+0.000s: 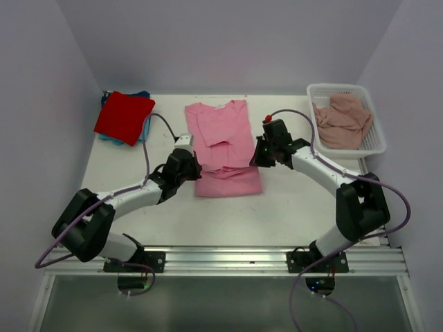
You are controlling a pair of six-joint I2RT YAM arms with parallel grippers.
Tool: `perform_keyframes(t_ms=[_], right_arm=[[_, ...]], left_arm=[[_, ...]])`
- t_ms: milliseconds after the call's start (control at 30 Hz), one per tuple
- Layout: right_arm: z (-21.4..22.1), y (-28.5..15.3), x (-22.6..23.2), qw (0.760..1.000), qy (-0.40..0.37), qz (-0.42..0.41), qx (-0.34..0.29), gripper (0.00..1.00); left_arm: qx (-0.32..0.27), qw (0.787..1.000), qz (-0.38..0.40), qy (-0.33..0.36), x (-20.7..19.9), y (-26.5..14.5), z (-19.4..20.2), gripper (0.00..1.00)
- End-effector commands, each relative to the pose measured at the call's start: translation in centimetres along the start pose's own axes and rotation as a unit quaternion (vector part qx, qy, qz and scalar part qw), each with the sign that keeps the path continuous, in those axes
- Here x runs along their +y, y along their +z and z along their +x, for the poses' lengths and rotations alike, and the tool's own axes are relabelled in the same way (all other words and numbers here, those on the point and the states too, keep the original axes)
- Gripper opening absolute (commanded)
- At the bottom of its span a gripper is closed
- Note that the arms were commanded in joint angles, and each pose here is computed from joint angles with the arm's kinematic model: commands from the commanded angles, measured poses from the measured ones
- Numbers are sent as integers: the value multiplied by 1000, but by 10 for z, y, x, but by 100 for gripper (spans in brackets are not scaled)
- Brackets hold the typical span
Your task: Fold and stack the t-shirts
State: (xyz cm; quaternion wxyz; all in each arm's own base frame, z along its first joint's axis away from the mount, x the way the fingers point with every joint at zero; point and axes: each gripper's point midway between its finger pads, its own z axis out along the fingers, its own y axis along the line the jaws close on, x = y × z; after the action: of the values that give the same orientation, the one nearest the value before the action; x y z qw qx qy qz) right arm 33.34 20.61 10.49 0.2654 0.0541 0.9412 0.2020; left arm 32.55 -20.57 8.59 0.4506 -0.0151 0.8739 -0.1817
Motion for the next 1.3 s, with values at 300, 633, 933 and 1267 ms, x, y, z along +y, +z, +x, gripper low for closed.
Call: perform_keyframes(t_ms=[300,633,933,1267], right_arm=[[-75,39,-6,999,-15,33,-40,0],[-141,92,-37,988,-3,146,-51,97],[-130,28,-29,987,-16,87,-132,99],[-46,2,-35,998,2,34,-51,96]], left_arm=[[-33,999,22,2,6,46,-51,0],[-105,992,-13,-71,57,76,-157,100],[-93,992,60,-58,31,16,-138,100],[91,983,142,-78,22,-24,-2,100]])
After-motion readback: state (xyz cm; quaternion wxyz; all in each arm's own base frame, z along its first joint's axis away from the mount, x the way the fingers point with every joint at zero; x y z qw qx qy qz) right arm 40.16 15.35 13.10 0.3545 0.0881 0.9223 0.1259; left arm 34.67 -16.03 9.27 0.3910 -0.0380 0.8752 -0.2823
